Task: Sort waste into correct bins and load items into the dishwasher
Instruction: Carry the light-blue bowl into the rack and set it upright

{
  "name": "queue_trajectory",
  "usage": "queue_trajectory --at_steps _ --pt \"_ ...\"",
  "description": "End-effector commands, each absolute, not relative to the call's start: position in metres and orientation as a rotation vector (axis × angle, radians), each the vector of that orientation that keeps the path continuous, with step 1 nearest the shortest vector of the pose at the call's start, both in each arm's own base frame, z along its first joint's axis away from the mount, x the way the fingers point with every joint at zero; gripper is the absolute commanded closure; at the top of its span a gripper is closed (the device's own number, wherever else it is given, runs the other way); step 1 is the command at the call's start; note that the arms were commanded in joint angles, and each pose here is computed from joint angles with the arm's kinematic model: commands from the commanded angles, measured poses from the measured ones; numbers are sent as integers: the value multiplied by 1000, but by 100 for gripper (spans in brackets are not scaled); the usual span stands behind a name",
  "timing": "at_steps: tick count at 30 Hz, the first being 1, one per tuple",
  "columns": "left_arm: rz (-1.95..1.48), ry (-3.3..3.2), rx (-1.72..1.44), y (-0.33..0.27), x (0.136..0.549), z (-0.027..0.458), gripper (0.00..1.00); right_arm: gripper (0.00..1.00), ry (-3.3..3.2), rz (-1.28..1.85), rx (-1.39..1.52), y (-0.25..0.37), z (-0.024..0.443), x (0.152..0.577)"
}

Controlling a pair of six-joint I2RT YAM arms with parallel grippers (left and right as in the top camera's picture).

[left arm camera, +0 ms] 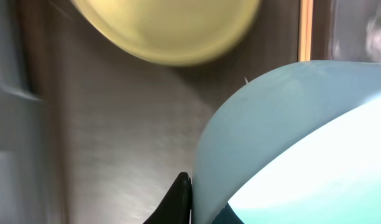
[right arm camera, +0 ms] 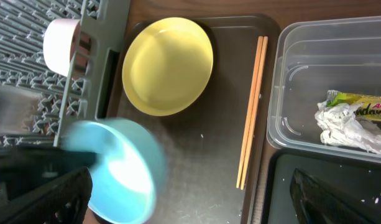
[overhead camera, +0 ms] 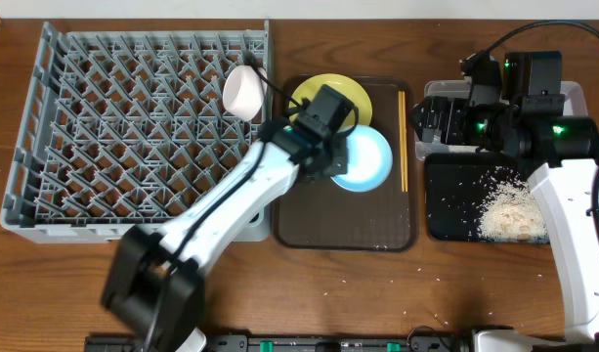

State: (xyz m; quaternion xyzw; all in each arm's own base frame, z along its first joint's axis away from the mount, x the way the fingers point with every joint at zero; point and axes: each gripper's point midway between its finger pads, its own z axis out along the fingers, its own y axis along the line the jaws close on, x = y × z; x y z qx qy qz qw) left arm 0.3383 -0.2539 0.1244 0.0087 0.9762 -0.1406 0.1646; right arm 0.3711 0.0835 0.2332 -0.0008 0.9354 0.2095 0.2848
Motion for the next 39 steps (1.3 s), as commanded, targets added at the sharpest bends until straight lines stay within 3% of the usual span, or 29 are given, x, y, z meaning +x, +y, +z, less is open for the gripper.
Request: queue_trajectory --at_steps 1,9,18,25,39 --pt "107 2538 -25 -180 365 164 93 1 2501 564 -10 85 234 372" --pt "781 2230 -143 -80 364 221 93 1 2501 564 -10 85 234 372" --pt "1132 1892 -336 -19 360 264 93 1 2501 564 -10 85 234 372" --pt "1335 1718 -285 -11 354 259 93 1 2501 564 -10 85 234 372" --pt "1407 1725 -215 -21 372 216 93 1 2501 564 -10 85 234 372"
